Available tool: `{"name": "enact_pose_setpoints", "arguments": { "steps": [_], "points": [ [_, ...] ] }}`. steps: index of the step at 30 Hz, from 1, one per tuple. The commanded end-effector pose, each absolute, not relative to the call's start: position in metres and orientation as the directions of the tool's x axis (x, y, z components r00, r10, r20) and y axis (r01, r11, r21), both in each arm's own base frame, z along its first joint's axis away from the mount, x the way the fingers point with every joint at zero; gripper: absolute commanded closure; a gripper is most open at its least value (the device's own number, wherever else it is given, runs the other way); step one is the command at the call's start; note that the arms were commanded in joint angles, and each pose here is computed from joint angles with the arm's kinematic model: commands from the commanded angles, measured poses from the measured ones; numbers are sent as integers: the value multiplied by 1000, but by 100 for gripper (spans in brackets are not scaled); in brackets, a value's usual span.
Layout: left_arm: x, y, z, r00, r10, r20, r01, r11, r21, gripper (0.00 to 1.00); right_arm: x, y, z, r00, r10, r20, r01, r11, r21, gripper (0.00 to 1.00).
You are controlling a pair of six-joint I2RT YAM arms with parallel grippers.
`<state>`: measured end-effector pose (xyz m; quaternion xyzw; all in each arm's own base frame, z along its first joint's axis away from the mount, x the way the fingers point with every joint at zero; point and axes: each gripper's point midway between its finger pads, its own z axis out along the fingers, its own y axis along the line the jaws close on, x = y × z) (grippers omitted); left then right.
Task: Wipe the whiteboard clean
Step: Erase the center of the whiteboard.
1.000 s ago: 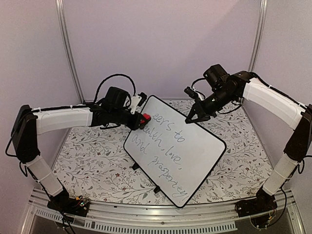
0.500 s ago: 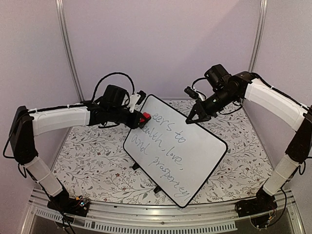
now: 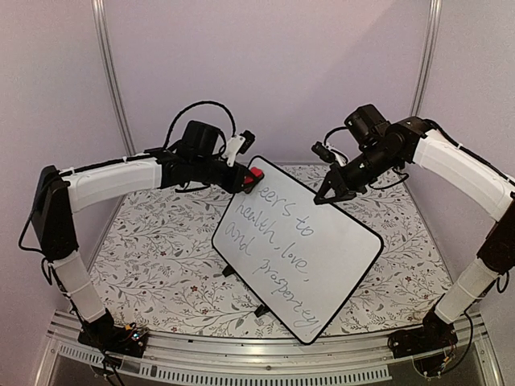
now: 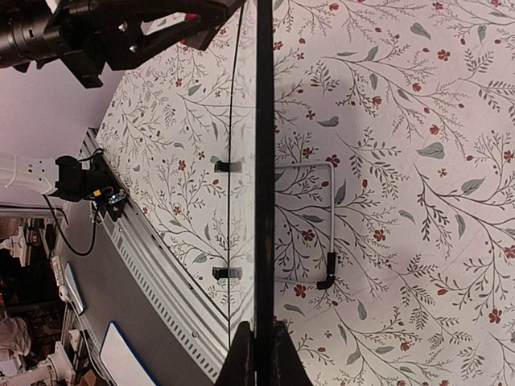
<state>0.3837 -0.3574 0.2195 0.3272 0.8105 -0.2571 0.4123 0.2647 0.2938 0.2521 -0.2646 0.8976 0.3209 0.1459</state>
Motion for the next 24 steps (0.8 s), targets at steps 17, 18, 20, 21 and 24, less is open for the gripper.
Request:
{"name": "enact_pose_setpoints", "arguments": {
  "steps": [17, 18, 20, 21, 24],
  "points": [
    [362, -348, 199, -494, 330, -804, 751, 629, -203, 98, 255, 310, 278, -722, -423, -547, -686, 538, 490, 100],
    [360, -347, 196, -502, 329, -800, 747, 631, -209, 98, 255, 310, 279, -722, -422, -549, -686, 539, 489, 100],
    [357, -345, 191, -510, 329, -795, 743, 633, -215, 98, 255, 310, 280, -720, -422, -552, -689, 534, 490, 100],
    [356, -343, 187, -514, 330, -792, 741, 636, -215, 98, 254, 310, 279, -721, -423, -548, -687, 534, 492, 100],
    [355, -340, 182, -523, 331, -785, 732, 646, -216, 98, 254, 311, 277, -722, -427, -544, -687, 533, 494, 100]
  ]
}}
